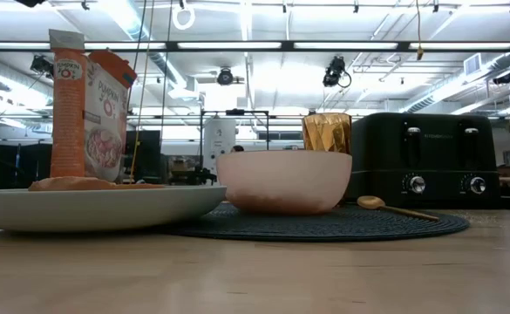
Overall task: Arrange a breakfast setting
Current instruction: Put the red apple on the top left of the blue tablemat, then return to Home Position
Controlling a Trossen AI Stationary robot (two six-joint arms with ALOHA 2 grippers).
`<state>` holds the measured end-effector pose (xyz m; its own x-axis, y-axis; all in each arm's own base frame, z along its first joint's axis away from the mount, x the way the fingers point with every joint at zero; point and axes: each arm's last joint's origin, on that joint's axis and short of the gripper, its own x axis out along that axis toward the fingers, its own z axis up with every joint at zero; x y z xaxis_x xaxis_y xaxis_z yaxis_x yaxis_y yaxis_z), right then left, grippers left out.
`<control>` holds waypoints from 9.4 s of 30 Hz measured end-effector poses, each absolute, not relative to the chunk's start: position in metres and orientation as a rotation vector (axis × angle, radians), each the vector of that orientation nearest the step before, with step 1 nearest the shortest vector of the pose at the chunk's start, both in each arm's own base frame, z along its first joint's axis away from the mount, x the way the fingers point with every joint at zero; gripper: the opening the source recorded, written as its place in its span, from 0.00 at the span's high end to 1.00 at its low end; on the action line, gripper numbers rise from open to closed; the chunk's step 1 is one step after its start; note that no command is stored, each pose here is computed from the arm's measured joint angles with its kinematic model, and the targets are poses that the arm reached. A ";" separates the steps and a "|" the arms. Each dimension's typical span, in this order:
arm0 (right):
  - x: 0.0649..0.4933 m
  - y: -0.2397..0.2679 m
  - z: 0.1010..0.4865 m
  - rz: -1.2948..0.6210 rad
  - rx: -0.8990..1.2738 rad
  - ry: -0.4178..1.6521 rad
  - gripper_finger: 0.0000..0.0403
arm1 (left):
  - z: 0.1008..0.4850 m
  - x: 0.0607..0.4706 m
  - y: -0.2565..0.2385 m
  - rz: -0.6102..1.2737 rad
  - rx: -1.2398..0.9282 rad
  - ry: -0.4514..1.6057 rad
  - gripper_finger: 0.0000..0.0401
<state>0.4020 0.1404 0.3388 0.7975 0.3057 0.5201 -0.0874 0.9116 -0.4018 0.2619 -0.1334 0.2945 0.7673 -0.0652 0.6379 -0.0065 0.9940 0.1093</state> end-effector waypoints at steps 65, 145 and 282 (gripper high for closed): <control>0.294 0.121 0.297 -0.164 -0.001 0.949 0.11 | 0.272 0.292 0.070 0.369 -0.064 0.925 0.95; 0.278 0.178 0.302 0.033 -0.105 0.619 0.21 | 0.303 0.294 0.062 0.310 -0.052 0.755 0.64; 0.098 -0.008 0.168 -0.118 -0.019 -0.022 0.89 | 0.174 0.105 0.012 0.148 0.066 -0.067 0.90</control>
